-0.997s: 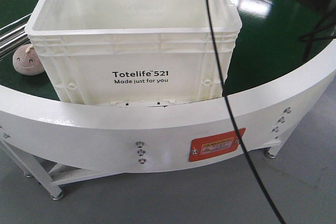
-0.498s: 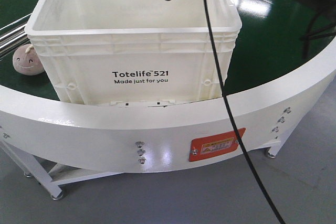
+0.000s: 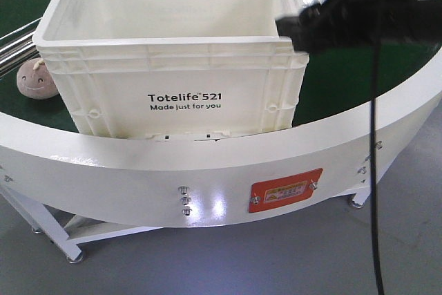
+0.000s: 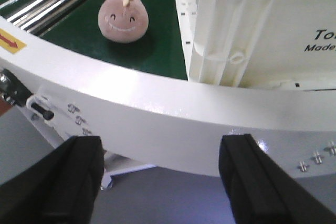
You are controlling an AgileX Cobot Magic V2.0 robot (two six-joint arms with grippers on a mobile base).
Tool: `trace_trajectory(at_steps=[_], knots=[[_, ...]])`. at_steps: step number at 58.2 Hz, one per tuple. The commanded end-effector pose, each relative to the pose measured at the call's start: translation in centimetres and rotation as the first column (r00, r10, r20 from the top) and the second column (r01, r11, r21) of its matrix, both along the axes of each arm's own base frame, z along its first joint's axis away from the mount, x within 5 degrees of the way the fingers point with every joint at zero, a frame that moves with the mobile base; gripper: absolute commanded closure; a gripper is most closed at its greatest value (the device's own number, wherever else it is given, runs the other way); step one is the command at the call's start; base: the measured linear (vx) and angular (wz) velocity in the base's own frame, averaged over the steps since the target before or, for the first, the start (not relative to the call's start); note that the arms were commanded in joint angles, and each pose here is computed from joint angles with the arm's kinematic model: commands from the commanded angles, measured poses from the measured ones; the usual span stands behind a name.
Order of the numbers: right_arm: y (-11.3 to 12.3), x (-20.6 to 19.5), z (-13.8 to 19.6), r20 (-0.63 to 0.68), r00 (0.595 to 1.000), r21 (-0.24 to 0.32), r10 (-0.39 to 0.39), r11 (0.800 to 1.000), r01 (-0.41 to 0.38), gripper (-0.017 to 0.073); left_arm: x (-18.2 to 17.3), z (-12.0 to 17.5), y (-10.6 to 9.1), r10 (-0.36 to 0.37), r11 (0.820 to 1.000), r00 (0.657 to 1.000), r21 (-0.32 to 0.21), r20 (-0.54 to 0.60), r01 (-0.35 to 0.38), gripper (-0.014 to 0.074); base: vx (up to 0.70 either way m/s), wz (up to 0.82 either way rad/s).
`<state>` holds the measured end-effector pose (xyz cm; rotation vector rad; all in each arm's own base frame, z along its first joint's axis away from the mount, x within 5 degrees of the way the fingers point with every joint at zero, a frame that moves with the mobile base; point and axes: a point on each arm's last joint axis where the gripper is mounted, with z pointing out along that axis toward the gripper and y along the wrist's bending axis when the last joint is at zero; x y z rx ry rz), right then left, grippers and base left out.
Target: Place moving items into box and shelve
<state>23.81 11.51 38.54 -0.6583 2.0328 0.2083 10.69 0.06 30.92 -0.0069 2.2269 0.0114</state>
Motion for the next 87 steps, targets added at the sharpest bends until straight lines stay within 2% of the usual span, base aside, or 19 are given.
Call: trace_trajectory(at_steps=[1,6,14,26,31,40,43,55,65,76,87], knots=[[-1.1,-2.0,0.9,0.095,0.995,0.041,-0.013,0.999,0.009,0.0001,1.8,1.3,0.1,0.008,1.0,1.0,0.01,-0.003,-0.008,0.0025,0.0,0.0],[-1.6,-3.1,-0.1,0.082,0.997,0.035,-0.013,0.999,0.01,0.0001,3.8,1.5,0.5,0.033,0.998,0.996,0.063,-0.078,-0.028,0.0025,0.0,0.0],[-1.9,-3.6,-0.8,0.086,0.996,0.036,-0.014,0.999,0.011,0.0001,7.5,1.7,1.6,0.121,0.986,0.973,0.137,-0.198,-0.095,0.0025,0.0,0.0],[-1.8,-3.5,-0.5,0.114,0.993,0.049,-0.018,0.999,0.012,0.0001,12.6,2.2,3.6,0.176,0.977,0.946,0.162,-0.272,-0.136,0.0025,0.0,0.0],[-1.8,-3.4,-0.4,0.132,0.991,0.058,-0.021,0.998,0.013,0.0001,14.5,2.3,4.8,0.184,0.979,0.94,0.136,-0.288,-0.15,0.0025,0.0,0.0],[-1.8,-3.4,-0.3,0.142,0.99,0.063,-0.022,0.998,0.013,0.0001,17.6,2.1,6.5,0.087,0.996,0.957,0.026,-0.276,-0.083,0.0025,0.0,0.0],[-1.8,-3.4,-0.3,0.143,0.989,0.063,-0.022,0.998,0.013,0.0001,18.5,1.8,7.0,0.066,0.997,0.964,-0.026,-0.256,-0.075,0.0025,0.0,0.0],[-1.8,-3.4,-0.2,0.145,0.989,0.064,-0.023,0.998,0.013,0.0001,22.5,0.0,8.0,-0.043,0.992,0.978,-0.126,-0.206,0.017,0.0025,0.0,0.0],[-1.8,-3.4,-0.2,0.147,0.989,0.064,-0.023,0.998,0.013,0.0001,26.1,-2.4,8.9,-0.037,0.984,0.982,-0.18,-0.187,0.003,0.0023,0.0,0.0],[-1.8,-3.4,-0.2,0.146,0.989,0.064,-0.023,0.998,0.013,0.0001,29.5,-4.4,9.7,-0.033,0.977,0.984,-0.215,-0.176,-0.005,0.0006,0.0,0.0],[-1.8,-3.3,-0.2,0.152,0.988,0.066,-0.023,0.998,0.013,0.0001,32.4,-6.1,9.7,-0.066,0.98,0.981,-0.197,-0.183,0.029,-0.0025,0.0,0.0]])
